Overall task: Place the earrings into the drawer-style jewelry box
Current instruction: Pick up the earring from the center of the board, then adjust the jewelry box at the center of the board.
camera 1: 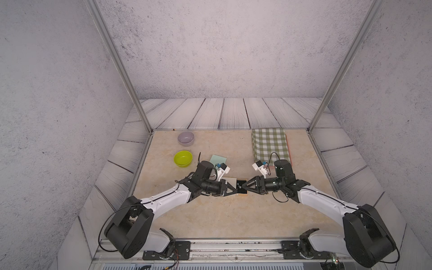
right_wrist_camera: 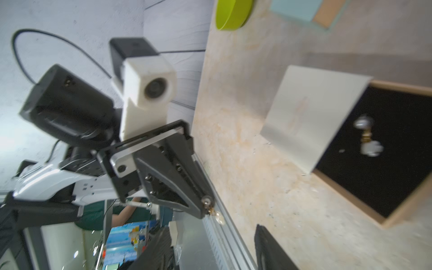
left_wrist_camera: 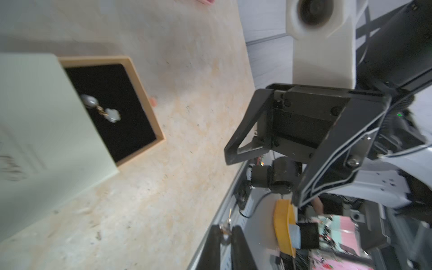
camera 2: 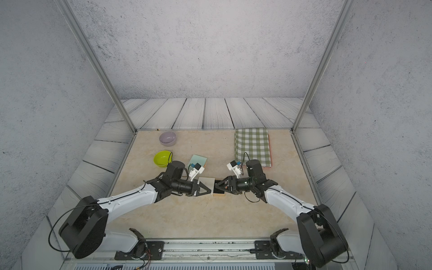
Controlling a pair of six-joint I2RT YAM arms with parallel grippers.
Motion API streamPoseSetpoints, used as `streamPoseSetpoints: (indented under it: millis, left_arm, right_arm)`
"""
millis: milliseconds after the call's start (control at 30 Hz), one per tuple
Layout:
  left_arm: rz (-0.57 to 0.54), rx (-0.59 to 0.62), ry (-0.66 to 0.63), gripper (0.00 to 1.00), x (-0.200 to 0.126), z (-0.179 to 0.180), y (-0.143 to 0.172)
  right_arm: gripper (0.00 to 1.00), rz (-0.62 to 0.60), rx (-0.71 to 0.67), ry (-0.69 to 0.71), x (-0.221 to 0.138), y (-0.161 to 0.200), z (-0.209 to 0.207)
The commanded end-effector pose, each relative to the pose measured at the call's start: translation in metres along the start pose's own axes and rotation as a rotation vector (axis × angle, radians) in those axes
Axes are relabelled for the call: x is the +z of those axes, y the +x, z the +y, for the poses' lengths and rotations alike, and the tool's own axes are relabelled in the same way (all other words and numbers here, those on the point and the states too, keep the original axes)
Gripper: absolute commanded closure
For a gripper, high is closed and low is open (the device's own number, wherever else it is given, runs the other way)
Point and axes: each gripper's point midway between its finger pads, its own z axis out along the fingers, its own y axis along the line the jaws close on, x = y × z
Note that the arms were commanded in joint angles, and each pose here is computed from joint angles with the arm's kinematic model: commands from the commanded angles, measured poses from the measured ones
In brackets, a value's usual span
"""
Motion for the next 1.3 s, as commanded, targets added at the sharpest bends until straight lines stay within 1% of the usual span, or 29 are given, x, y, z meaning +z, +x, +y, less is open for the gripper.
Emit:
streamPoseSetpoints:
  millis: [0, 67, 100, 267, 333, 400, 500, 567, 633, 767, 867, 1000, 1133, 1267]
  left_arm:
    - [0.114, 0.004, -0.282, 1.00, -0.018, 0.021, 0.022]
    - [0.158, -0.011, -0.387, 1.00, -0.023, 0.026, 0.020]
    - [0.183, -0.038, -0.445, 1.00, -0.026, 0.031, 0.019]
    - [0.387, -0.171, -0.657, 1.00, -0.021, 0.049, 0.028]
    - [0.452, -0.174, -0.705, 1.00, -0.016, 0.050, 0.032]
    - [0.461, -0.157, -0.824, 1.00, -0.020, 0.053, 0.027]
    - [0.468, -0.151, -0.900, 1.00, -0.018, 0.051, 0.014]
    - [0.484, -0.144, -0.909, 1.00, -0.010, 0.047, 0.007]
    - [0.490, -0.095, -0.912, 1.00, 0.001, 0.039, 0.003]
    - [0.527, -0.021, -0.906, 1.00, 0.024, 0.030, 0.002]
    - [0.557, -0.027, -0.921, 1.00, 0.029, 0.032, 0.003]
    - [0.552, -0.023, -0.930, 1.00, 0.028, 0.030, 0.000]
    - [0.574, -0.045, -0.931, 1.00, 0.026, 0.031, 0.005]
    - [0.577, -0.059, -0.898, 1.00, 0.028, 0.027, 0.008]
  right_arm:
    - [0.34, 0.010, -0.021, 0.363, -0.026, 0.011, -0.055]
    - [0.33, -0.001, -0.035, 0.484, -0.036, 0.010, -0.073]
    - [0.33, -0.005, -0.043, 0.527, -0.040, 0.010, -0.080]
    - [0.33, -0.024, -0.068, 0.643, -0.052, 0.007, -0.097]
    - [0.33, -0.040, -0.069, 0.645, -0.051, 0.003, -0.097]
    - [0.32, -0.070, -0.059, 0.622, -0.047, -0.003, -0.096]
    - [0.32, -0.117, -0.042, 0.559, -0.035, -0.016, -0.093]
    - [0.34, -0.140, -0.035, 0.506, -0.025, -0.023, -0.093]
    - [0.37, -0.154, -0.029, 0.460, -0.014, -0.030, -0.095]
    - [0.39, -0.174, -0.013, 0.442, 0.002, -0.051, -0.106]
    - [0.41, -0.202, 0.020, 0.404, 0.015, -0.069, -0.110]
    - [0.44, -0.201, 0.064, 0.335, 0.032, -0.080, -0.113]
    - [0.43, -0.201, 0.055, 0.310, 0.038, -0.089, -0.111]
    - [0.45, -0.176, 0.042, 0.275, 0.048, -0.094, -0.112]
